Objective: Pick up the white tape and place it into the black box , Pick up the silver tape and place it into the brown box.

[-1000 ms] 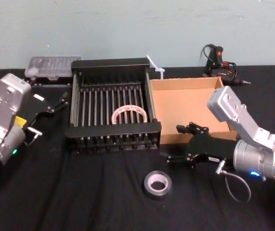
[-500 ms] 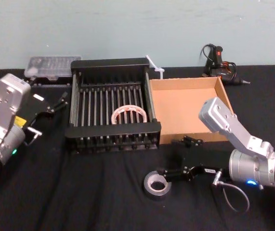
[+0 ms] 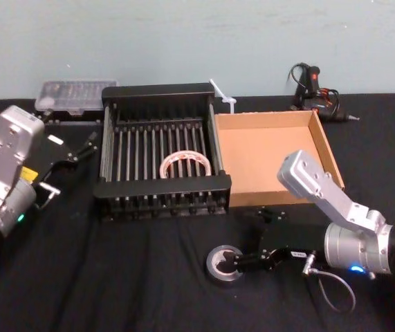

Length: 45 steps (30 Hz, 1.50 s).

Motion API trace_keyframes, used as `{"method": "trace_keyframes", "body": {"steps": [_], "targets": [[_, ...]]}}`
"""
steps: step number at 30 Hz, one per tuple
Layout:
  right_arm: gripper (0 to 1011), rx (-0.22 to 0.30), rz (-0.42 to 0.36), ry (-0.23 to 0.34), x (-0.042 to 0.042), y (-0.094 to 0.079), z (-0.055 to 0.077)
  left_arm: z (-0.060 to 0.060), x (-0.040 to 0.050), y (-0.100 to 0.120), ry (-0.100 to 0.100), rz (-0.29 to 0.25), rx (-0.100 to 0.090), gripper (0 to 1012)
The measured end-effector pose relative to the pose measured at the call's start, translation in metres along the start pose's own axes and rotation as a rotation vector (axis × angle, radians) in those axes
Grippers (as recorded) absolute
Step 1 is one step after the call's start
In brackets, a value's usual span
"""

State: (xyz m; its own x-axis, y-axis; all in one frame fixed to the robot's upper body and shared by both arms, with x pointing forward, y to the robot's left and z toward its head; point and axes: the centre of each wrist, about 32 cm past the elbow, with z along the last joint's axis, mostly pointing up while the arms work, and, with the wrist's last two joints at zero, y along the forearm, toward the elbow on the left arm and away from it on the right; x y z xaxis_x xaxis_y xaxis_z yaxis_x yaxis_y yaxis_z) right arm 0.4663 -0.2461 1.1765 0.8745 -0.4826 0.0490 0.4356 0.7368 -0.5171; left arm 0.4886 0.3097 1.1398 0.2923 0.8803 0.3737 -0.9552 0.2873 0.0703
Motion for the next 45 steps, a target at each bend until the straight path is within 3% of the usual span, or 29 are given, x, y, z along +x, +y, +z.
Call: {"method": "trace_keyframes", "body": {"steps": [45], "targets": [[1002,-0.047,0.014,0.027,0.0048,0.017,-0.006,0.0,0.0,0.0,0.0,0.0,0.0,1001]]}}
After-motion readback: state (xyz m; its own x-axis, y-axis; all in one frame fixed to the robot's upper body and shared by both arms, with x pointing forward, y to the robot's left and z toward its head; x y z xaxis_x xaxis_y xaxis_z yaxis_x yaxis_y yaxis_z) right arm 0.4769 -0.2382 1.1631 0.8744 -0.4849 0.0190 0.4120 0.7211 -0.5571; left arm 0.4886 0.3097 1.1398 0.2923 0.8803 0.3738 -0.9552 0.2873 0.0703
